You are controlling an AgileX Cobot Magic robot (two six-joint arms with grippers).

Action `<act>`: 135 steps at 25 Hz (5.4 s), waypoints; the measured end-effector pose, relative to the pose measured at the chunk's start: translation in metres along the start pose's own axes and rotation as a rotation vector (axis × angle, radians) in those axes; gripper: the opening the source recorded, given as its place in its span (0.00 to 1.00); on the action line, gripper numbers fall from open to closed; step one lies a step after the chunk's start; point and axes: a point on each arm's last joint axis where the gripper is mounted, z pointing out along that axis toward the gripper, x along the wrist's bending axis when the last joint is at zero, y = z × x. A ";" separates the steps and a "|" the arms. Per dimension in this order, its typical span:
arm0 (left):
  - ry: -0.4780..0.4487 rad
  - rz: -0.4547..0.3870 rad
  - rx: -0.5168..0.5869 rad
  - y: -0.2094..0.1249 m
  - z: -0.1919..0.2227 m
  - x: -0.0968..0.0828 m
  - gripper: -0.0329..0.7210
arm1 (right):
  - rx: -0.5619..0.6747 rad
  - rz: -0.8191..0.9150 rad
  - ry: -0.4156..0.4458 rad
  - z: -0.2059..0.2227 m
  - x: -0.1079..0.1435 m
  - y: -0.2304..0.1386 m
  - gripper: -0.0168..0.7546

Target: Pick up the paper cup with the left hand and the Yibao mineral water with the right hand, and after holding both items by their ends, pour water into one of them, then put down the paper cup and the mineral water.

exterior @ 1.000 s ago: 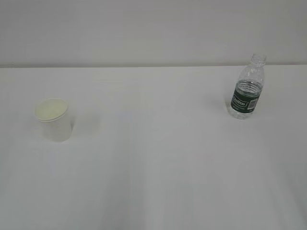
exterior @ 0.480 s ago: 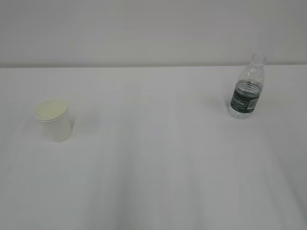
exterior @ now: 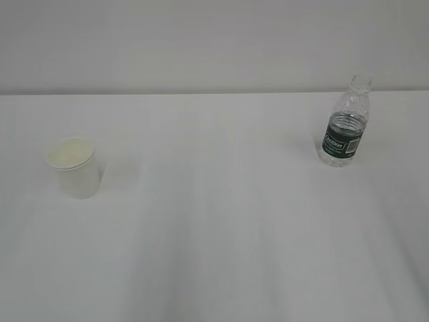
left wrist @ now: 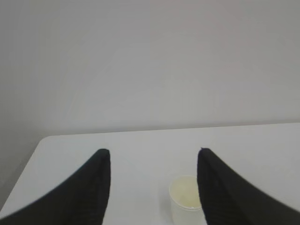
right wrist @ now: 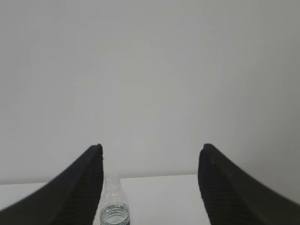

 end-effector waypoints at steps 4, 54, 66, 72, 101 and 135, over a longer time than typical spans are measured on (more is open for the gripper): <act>-0.001 0.001 0.001 0.000 0.006 0.000 0.60 | 0.011 0.000 -0.001 0.012 0.000 -0.001 0.65; -0.092 -0.054 0.125 -0.056 0.104 -0.018 0.51 | 0.199 -0.082 0.122 0.129 0.022 -0.061 0.65; -0.133 -0.064 0.115 -0.069 0.106 -0.026 0.51 | 0.273 -0.032 0.125 0.113 0.022 -0.103 0.64; -0.128 -0.104 0.092 -0.084 0.101 -0.024 0.51 | 0.280 -0.019 0.128 0.107 0.022 -0.114 0.64; -0.263 -0.029 -0.059 -0.124 0.085 -0.031 0.50 | 0.160 0.063 0.164 0.113 0.028 -0.174 0.64; -0.357 -0.015 -0.100 -0.136 0.096 -0.040 0.50 | 0.349 0.043 0.184 0.156 0.035 -0.237 0.64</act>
